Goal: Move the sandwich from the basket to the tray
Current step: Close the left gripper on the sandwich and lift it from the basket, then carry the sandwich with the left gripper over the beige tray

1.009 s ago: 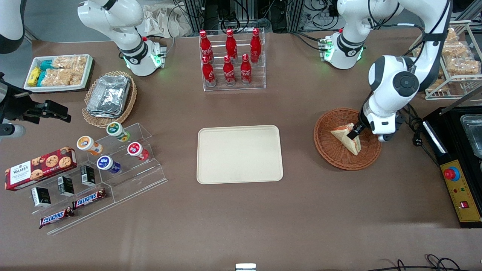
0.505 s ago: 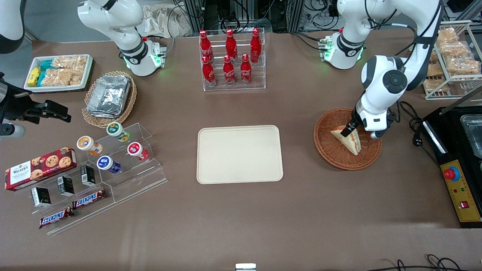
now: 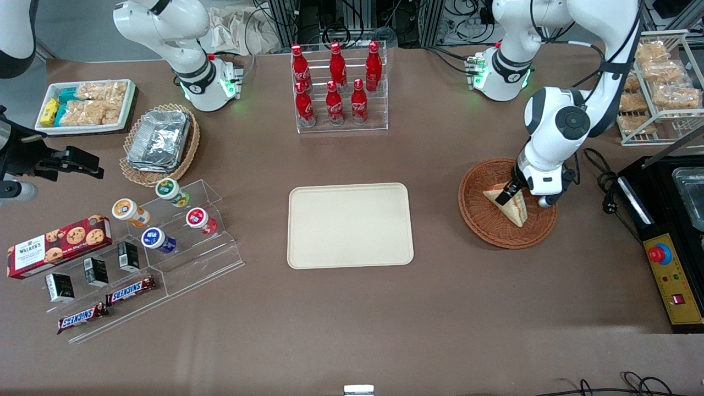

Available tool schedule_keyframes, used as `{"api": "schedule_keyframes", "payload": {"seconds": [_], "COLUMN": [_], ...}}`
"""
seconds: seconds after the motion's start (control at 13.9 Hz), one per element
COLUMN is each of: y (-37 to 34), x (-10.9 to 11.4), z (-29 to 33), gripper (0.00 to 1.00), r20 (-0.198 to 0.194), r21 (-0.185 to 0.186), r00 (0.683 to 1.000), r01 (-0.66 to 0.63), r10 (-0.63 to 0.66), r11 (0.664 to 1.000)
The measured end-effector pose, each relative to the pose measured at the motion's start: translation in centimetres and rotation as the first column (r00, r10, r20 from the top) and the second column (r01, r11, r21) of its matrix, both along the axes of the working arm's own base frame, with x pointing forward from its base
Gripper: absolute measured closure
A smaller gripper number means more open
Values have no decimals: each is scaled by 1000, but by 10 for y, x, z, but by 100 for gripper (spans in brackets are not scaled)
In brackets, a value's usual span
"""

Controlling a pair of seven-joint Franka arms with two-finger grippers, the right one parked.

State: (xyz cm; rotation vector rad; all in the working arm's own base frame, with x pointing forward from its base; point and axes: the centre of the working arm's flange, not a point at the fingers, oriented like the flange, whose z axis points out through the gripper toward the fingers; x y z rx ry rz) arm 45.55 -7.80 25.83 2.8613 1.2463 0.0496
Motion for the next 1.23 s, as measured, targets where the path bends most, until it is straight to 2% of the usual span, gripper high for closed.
{"api": "schedule_keyframes", "payload": {"seconds": [0.22, 0.36, 0.58, 0.72, 0.86, 0.94, 1.08, 1.23], "y": [-2, -8, -20, -30, -38, -44, -66, -100], "x": [0, 0, -2, 0, 7, 12, 26, 36], "z": [0, 0, 4, 24, 66, 92, 146, 189], "gripper": [48, 63, 68, 68, 77, 80, 80, 80], "r20": [4, 9, 10, -19, -78, -94, -111, -98], "r21": [0, 1, 6, 17, 24, 27, 32, 34], "r00": [1000, 999, 993, 979, 959, 951, 934, 908], "r01": [14, 38, 117, 202, 275, 300, 344, 411], "r10": [-14, -38, -117, -202, -272, -296, -339, -407], "r11": [1000, 999, 993, 979, 961, 954, 938, 911]}}
